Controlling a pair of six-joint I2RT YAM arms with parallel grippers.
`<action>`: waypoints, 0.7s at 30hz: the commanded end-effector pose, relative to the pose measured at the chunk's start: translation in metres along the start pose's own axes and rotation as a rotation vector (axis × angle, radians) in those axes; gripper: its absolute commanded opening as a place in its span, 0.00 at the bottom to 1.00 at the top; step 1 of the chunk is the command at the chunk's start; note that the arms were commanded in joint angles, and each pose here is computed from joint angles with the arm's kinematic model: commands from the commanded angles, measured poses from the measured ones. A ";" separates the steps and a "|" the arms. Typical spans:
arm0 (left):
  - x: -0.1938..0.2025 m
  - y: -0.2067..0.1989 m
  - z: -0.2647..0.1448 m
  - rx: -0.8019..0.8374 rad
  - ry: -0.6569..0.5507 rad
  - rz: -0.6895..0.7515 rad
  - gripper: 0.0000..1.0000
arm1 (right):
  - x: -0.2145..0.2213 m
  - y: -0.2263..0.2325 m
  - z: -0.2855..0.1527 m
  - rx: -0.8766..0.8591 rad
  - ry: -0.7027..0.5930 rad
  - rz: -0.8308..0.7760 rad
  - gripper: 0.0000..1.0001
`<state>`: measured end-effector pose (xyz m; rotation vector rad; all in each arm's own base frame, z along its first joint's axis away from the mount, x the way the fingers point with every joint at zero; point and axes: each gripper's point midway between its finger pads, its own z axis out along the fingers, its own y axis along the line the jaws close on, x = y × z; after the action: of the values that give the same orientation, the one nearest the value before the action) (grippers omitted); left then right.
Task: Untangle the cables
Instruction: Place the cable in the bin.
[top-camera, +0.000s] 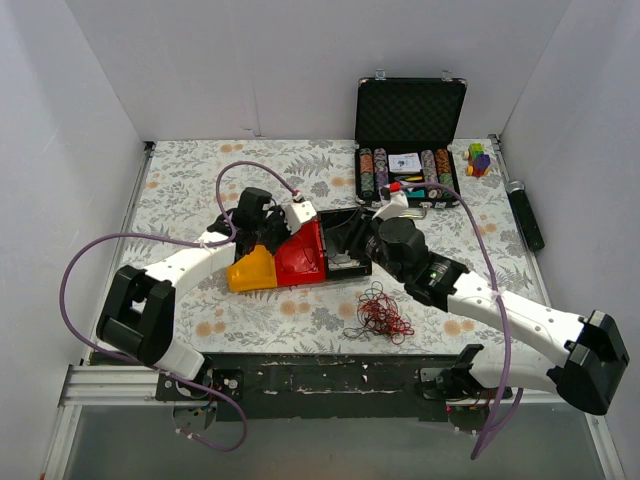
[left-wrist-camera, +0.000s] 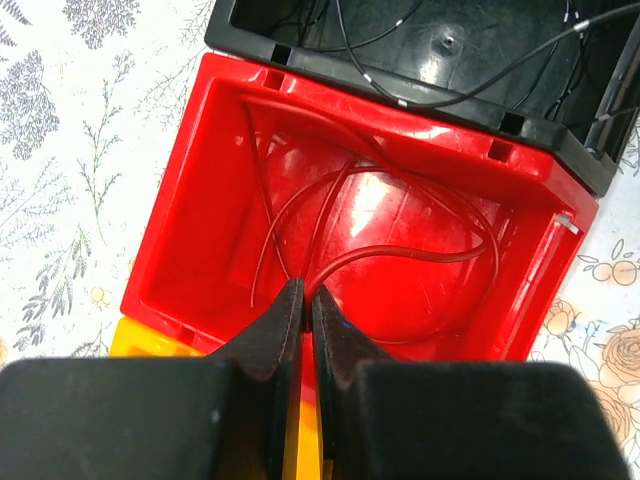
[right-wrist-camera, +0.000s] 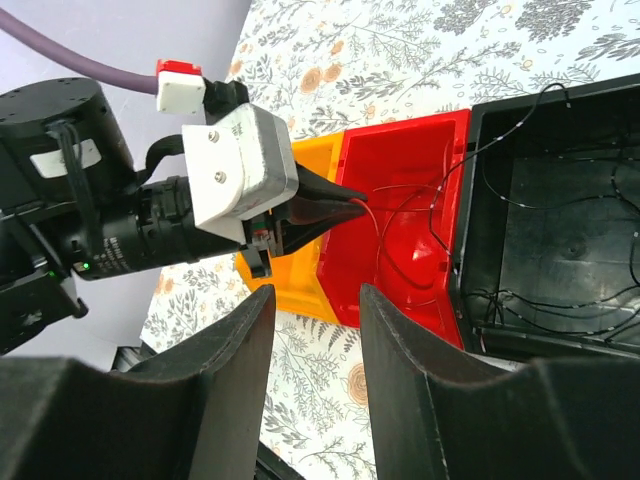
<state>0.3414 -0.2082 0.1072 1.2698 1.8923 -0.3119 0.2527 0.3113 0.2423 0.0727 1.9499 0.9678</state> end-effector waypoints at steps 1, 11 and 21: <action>-0.026 0.018 0.003 -0.048 -0.057 0.068 0.00 | -0.010 -0.007 -0.014 0.011 -0.059 0.040 0.47; -0.011 0.026 0.038 -0.047 0.004 0.118 0.00 | -0.002 -0.024 -0.024 0.056 -0.055 0.050 0.47; 0.005 0.021 0.050 -0.034 0.050 0.122 0.00 | -0.003 -0.033 -0.031 0.075 -0.078 0.051 0.47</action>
<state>0.3732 -0.2190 0.0555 1.3821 1.9141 -0.2130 0.2395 0.2743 0.2270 0.1659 1.9513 0.9180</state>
